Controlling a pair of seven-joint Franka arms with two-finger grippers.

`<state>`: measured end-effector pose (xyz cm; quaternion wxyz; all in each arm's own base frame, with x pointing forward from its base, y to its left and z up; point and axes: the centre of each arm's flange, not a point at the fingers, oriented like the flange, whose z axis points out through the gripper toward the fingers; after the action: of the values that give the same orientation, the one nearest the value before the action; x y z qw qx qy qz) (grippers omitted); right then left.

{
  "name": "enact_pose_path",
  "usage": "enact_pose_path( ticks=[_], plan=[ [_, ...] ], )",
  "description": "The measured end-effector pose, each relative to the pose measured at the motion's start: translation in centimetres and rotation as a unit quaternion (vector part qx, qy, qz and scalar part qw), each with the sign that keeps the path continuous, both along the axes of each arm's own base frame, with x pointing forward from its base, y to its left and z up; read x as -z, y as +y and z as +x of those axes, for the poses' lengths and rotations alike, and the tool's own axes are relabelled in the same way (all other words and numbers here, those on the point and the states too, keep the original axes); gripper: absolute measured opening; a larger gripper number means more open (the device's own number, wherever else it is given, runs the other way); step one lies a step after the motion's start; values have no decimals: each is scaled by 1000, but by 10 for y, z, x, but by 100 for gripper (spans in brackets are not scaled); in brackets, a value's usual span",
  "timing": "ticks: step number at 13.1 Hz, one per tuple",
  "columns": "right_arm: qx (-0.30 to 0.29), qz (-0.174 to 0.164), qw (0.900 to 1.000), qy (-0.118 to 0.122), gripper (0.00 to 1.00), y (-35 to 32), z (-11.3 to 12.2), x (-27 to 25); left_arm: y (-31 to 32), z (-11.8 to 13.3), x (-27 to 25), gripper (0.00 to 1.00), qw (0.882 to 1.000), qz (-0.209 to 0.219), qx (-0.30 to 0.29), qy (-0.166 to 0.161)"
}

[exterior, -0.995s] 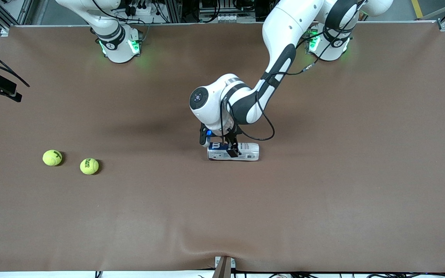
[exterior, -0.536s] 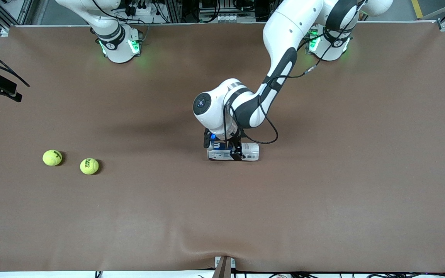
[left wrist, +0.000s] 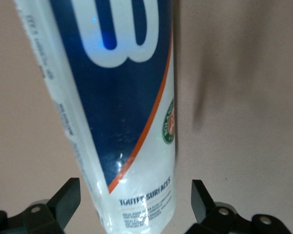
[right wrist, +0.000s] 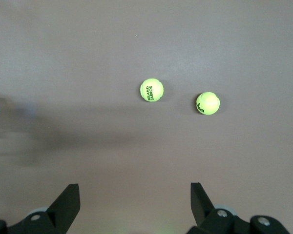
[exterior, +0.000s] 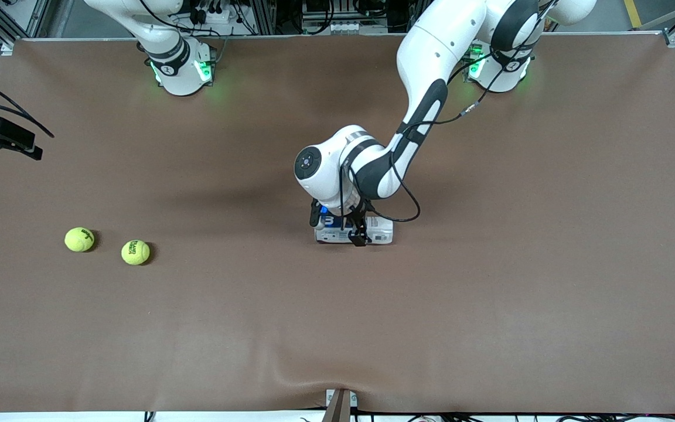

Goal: Insert tennis ball vertically with right arm
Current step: 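Grasp the can with the left gripper and stand it upright, then reach the right gripper down to the nearer yellow tennis ball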

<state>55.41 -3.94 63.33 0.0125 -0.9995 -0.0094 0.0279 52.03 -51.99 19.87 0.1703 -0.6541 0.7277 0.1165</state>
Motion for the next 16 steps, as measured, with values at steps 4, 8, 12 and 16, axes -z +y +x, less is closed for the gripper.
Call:
enact_pose_path(
  ticks=[4, 8, 12, 16],
  plan=[
    [1, 1, 1000, 7, 100, -2, 4, 8, 2, 0, 12, 100, 1000, 4, 10, 7],
    [3, 1, 1000, 12, 100, -3, 7, 14, 4, 0, 21, 100, 1000, 11, 13, 9],
    [4, 5, 1000, 21, 100, -4, 12, 23, 7, 1, 26, 100, 1000, 16, 13, 10],
    [9, 6, 999, 32, 100, -9, 14, 32, 9, 2, 29, 100, 1000, 18, 12, 11]
  ],
)
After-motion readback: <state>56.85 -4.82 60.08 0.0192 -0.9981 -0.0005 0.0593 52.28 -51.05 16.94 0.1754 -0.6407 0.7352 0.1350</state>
